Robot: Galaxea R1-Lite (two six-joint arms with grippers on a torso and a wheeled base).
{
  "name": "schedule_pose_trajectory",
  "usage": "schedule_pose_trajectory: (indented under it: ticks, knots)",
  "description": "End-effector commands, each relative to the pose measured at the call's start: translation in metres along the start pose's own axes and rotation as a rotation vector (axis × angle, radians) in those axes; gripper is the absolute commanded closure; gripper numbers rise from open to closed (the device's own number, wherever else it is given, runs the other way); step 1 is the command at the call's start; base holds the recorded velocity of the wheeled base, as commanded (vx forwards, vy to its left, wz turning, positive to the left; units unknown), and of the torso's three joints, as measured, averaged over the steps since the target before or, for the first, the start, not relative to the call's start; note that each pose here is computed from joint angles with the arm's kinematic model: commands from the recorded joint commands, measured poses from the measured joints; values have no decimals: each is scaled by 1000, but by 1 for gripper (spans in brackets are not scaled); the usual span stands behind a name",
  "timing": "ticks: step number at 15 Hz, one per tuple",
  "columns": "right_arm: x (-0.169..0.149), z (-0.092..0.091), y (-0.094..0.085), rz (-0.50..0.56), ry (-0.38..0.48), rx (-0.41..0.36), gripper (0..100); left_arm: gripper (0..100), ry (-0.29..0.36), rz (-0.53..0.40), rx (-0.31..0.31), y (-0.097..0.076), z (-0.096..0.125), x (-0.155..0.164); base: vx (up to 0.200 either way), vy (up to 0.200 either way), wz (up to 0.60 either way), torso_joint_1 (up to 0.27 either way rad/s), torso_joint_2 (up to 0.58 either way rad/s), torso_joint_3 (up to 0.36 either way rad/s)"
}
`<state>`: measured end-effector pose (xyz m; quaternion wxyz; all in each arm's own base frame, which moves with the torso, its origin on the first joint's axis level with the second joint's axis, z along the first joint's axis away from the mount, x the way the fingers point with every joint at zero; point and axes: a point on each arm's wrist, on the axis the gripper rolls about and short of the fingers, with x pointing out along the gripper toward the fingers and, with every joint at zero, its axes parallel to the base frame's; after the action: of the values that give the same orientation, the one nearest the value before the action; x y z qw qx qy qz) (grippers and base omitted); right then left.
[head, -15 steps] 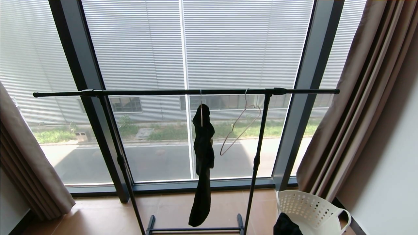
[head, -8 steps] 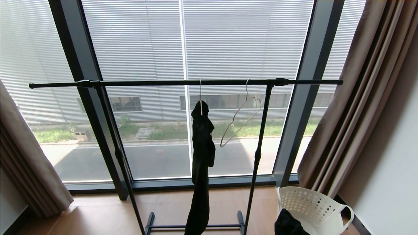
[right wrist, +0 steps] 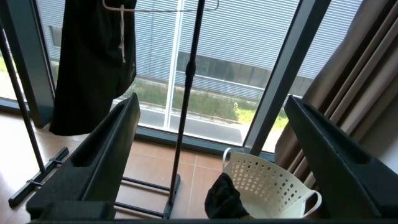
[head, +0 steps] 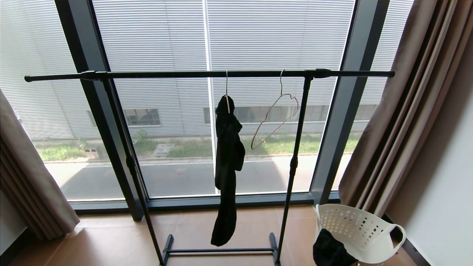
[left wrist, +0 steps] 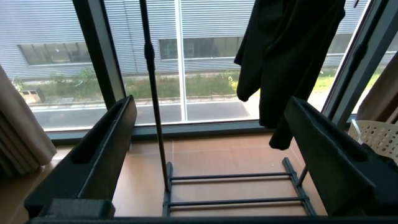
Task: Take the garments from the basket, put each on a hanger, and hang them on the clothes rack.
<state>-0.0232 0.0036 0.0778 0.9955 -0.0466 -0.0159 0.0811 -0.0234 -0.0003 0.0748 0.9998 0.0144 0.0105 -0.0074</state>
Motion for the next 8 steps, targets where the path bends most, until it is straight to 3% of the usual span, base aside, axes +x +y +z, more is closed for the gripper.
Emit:
schedule_pose_trajectory:
  ticks: [1, 8]
  knots:
    - [0, 0, 0, 1, 1, 0, 0, 0, 0, 1, 0, 0, 0, 0, 0, 0, 0, -188, 540, 354]
    - [0, 0, 0, 1, 1, 0, 0, 0, 0, 1, -1, 0, 0, 0, 0, 0, 0, -159, 519, 353]
